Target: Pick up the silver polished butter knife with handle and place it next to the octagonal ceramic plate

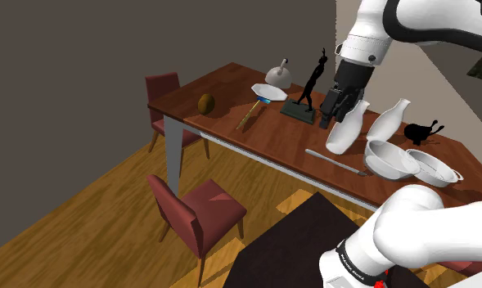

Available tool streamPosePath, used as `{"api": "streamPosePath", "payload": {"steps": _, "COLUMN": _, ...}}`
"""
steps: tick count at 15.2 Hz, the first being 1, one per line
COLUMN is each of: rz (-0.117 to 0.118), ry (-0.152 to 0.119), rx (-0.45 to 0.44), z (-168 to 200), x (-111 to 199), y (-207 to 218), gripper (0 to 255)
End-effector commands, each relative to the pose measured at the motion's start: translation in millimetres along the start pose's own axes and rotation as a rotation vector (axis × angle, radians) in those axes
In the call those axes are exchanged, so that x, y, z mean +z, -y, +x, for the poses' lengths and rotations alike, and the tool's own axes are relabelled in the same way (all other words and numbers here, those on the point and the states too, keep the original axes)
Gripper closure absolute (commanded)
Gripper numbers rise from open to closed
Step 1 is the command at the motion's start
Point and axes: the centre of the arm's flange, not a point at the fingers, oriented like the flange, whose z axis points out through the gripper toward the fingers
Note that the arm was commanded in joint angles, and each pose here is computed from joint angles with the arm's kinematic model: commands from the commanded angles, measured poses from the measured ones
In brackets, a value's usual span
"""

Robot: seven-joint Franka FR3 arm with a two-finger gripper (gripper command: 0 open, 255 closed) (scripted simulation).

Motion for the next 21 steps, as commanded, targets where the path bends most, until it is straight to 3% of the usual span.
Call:
{"api": "streamPosePath", "payload": {"steps": 1, "rz": 0.000, "ry": 0.000, "rx": 0.000, "z": 0, "x": 0, "y": 0, "gripper": 0}}
{"api": "streamPosePath", "payload": {"steps": 11, "rz": -0.022, "ry": -0.058, "rx": -0.182, "z": -18, "x": 78, "y": -104, "gripper": 0}}
{"api": "streamPosePath", "payload": {"steps": 21, "rz": -0.044, "ry": -0.116, "rx": -0.363, "z": -12, "x": 153, "y": -211, "gripper": 0}}
